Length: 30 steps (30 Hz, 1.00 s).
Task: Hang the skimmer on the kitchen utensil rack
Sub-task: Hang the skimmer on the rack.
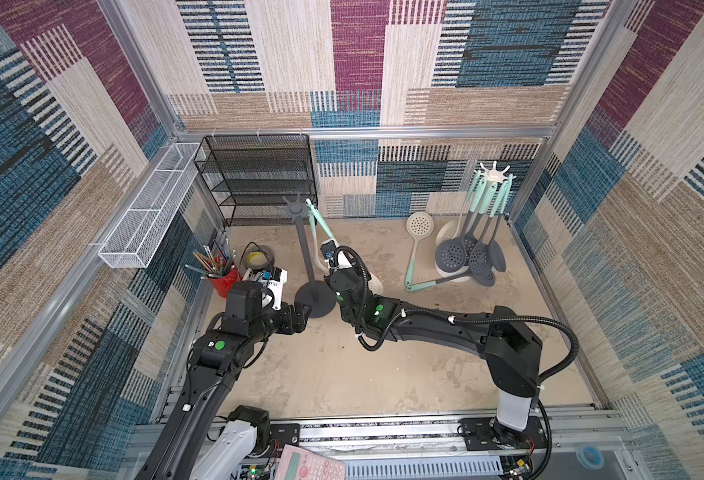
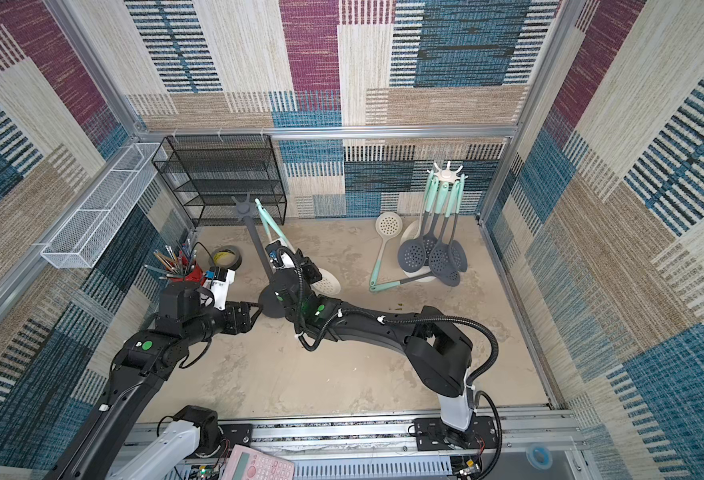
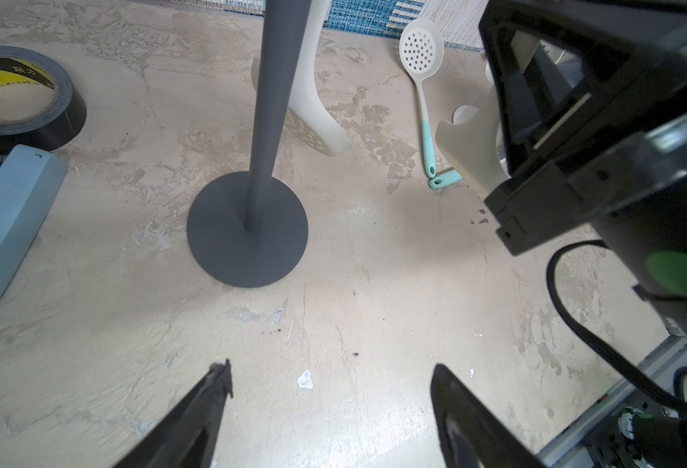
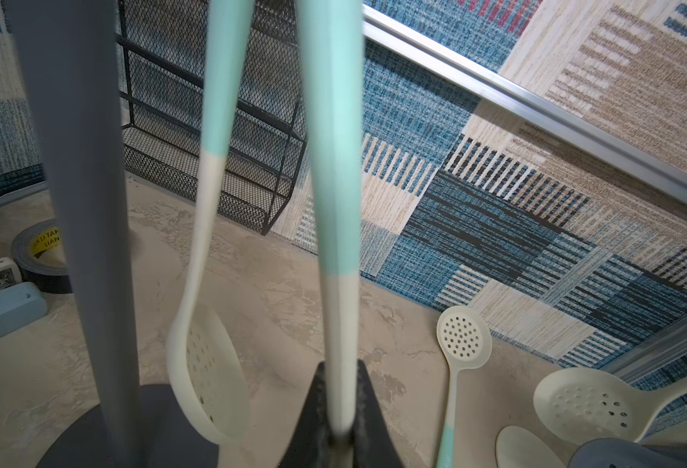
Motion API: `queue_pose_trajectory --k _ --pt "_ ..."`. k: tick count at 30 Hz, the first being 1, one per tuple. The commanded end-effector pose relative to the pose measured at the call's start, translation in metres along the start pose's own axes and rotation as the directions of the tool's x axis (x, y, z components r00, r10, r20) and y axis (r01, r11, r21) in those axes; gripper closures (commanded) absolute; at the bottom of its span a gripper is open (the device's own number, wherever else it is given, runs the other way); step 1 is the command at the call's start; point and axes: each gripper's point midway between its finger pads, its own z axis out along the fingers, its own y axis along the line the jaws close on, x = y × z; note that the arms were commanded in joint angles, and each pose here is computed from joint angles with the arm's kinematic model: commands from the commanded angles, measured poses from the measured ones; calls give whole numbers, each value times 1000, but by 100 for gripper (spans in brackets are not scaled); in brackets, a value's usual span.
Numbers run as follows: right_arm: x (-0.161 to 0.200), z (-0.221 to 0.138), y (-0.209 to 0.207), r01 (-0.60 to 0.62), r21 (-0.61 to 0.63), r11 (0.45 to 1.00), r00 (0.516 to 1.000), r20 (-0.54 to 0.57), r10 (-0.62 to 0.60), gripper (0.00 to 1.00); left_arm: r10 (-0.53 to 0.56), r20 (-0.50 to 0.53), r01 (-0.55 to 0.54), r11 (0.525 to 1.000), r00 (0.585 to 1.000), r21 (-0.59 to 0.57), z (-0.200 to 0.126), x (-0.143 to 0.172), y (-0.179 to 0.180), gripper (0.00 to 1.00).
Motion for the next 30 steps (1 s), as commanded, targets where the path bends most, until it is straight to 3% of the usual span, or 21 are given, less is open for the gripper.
queue_pose_trajectory --k 1,9,15,22,30 --pt "6 1 9 55 0 999 998 -11 -55 100 -10 23 10 1000 1000 13 1 -6 -2 20" --pt "10 5 19 66 -4 998 998 -11 -66 93 -11 21 11 1000 1000 17 2 -6 -3 20" --pt "0 6 26 45 -47 998 999 19 -44 73 -16 19 16 1000 1000 22 3 -5 -3 20" --pt "-32 -13 28 -83 -215 973 991 81 103 50 -19 23 18 1000 1000 17 4 -7 -2 20" --pt "-29 -45 -10 -241 -281 929 960 75 271 38 -10 24 10 1000 1000 13 3 -7 -2 20"
